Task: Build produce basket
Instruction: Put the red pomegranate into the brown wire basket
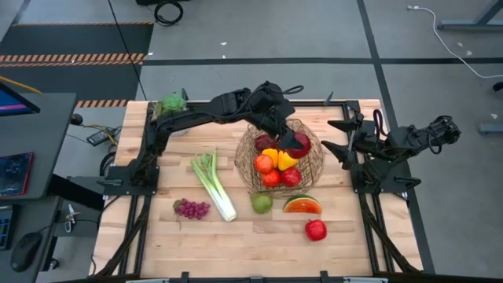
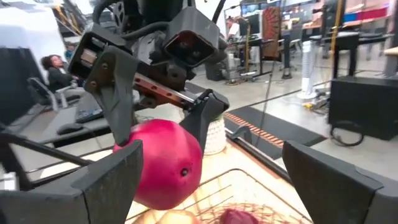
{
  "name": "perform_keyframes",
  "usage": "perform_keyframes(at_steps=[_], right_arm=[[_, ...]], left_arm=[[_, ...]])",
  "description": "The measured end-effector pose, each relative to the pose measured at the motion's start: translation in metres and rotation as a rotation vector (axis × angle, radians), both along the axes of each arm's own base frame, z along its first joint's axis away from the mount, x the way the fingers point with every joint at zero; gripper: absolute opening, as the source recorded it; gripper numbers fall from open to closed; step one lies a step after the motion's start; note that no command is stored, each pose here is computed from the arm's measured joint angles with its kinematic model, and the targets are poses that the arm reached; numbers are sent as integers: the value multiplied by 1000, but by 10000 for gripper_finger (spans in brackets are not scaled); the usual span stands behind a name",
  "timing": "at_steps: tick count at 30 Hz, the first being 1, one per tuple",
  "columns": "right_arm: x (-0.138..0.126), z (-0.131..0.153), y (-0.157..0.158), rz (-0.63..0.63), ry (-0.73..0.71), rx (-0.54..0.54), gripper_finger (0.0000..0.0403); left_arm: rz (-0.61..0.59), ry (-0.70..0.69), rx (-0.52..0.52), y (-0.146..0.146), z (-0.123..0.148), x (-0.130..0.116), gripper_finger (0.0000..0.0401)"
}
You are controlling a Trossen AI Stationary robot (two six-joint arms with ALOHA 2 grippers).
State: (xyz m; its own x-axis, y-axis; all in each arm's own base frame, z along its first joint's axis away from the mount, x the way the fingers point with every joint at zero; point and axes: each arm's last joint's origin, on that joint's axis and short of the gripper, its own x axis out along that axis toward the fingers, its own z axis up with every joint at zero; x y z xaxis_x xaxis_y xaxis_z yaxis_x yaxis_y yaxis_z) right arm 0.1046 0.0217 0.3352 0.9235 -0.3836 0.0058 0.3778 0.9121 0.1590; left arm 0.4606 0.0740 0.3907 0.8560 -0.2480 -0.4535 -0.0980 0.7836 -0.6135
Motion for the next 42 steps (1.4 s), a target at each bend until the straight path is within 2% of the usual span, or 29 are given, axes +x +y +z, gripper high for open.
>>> perform_keyframes(at_steps=[4,8,13,14,17,20,22,28,36,42], right_arm=[[-2,1,0,21,-15,20,387],[-6,2,-2,36,-35,30,387],[-8,1,-3,37,-34,48,387],[-8,0,-3,37,-25,52,387],[-8,-1,-2,37,-20,58,387],[-8,-1,-2,43,-20,58,387],[-8,-1,-2,62,-18,56,387],[-8,0,-2,72,-19,51,387],[-8,0,-1,85,-20,52,387],[-8,0,-1,85,-20,50,387]], left_arm=[[4,-2,-29,-10,1,2,383],[-23,-19,6,-17,2,4,383],[22,-40,-34,-27,5,7,383],[63,-34,-29,-29,5,8,383],[318,35,-23,-34,1,6,383],[472,72,91,-34,-1,2,383],[480,74,121,-30,0,0,383],[490,93,117,-29,-2,-1,383],[595,207,142,-38,-10,-9,383],[604,237,181,-54,-11,-12,383]])
